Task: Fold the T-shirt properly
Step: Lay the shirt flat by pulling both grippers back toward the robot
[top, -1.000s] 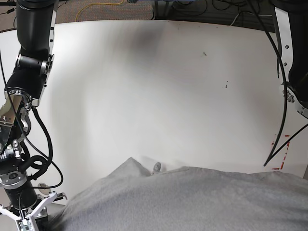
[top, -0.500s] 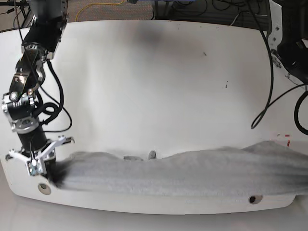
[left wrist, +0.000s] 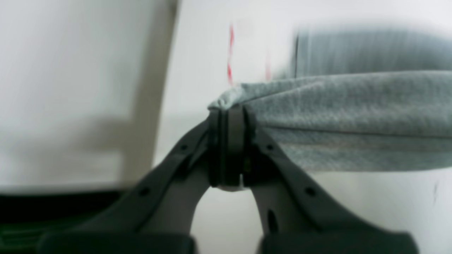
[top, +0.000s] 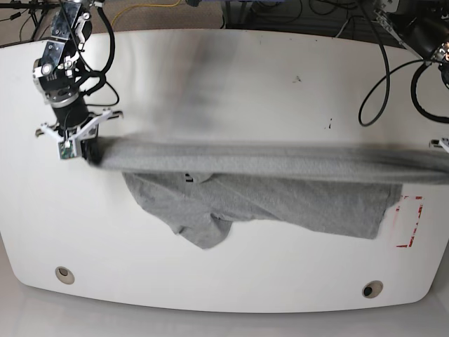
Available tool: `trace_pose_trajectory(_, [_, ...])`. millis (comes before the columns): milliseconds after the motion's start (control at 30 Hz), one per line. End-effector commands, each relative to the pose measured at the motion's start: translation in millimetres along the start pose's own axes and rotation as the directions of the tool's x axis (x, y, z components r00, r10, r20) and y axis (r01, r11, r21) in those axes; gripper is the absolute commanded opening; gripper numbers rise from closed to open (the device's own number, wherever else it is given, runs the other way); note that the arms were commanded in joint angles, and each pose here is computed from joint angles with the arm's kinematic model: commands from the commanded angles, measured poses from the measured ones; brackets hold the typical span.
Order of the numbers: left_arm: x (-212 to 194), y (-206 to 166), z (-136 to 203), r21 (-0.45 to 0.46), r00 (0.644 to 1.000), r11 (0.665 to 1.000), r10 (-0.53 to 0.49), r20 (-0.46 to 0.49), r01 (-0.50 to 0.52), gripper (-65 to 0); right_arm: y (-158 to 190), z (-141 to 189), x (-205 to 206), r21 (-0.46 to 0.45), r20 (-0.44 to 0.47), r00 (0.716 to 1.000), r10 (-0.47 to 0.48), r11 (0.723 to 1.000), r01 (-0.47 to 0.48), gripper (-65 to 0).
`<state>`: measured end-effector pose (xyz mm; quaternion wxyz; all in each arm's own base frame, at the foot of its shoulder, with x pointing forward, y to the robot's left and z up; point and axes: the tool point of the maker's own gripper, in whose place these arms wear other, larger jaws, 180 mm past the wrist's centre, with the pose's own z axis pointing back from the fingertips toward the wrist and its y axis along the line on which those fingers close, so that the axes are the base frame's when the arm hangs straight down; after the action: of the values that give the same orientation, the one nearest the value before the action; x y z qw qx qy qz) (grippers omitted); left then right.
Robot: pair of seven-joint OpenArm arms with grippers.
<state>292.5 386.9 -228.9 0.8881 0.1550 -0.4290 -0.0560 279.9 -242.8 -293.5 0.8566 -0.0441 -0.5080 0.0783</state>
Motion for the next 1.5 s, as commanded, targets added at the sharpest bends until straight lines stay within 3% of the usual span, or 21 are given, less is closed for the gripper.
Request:
trace_pose_trajectory(0, [-7.9, 6.6, 5.8, 0.028, 1.0, 0.999, -0.017, -0.014, 0.018, -65.0, -3.7, 8.4, -6.0, -0.034, 0.003, 1.0, -0.011, 0.999, 0.011, -64.8])
trace_pose_trajectory(567, [-116.7, -16.9, 25.9, -0.057, 0.959, 0.996, -0.082, -0.271, 0.069, -65.0, 38.7, 49.9, -99.0, 0.001, -0.229, 0.965, -0.126, 0.992, 0.129, -64.8])
trace_pose_trajectory(1133, [-163.4, -11.1, 41.6, -0.054, 0.903, 0.993, -0.119, -0.413, 0.107, -65.0, 65.9, 80.9, -142.7, 0.035, -0.362, 0.922, -0.14, 0.986, 0.164, -64.4])
trace_pose_trajectory(1233, [-173.6, -9.4, 41.0, -0.052, 0.89, 0.994, -0.112, -0.443, 0.1, -65.0, 76.8, 85.5, -148.8, 0.062, -0.385, 0.914, -0.131, 0.984, 0.167, -59.1])
trace_pose_trajectory(1300, [-178.0, -9.9, 40.4, -0.056, 0.885, 0.994, -0.107, -0.453, 0.092, -60.8, 82.0, 88.2, -152.0, 0.073, -0.396, 0.909, -0.13, 0.982, 0.172, -51.8])
trace_pose_trajectory(1433, [-181.8, -10.1, 40.0, -0.058, 0.882, 0.995, -0.101, -0.461, 0.083, -43.3, 89.8, 94.9, -159.0, 0.089, -0.42, 0.899, -0.126, 0.98, 0.179, -31.2])
trace_pose_trajectory(1467, [-181.8, -10.1, 40.0, -0.058, 0.882, 0.995, -0.101, -0.461, 0.083, -40.8, 90.5, 95.3, -159.4, 0.09, -0.421, 0.898, -0.126, 0.98, 0.18, -28.5])
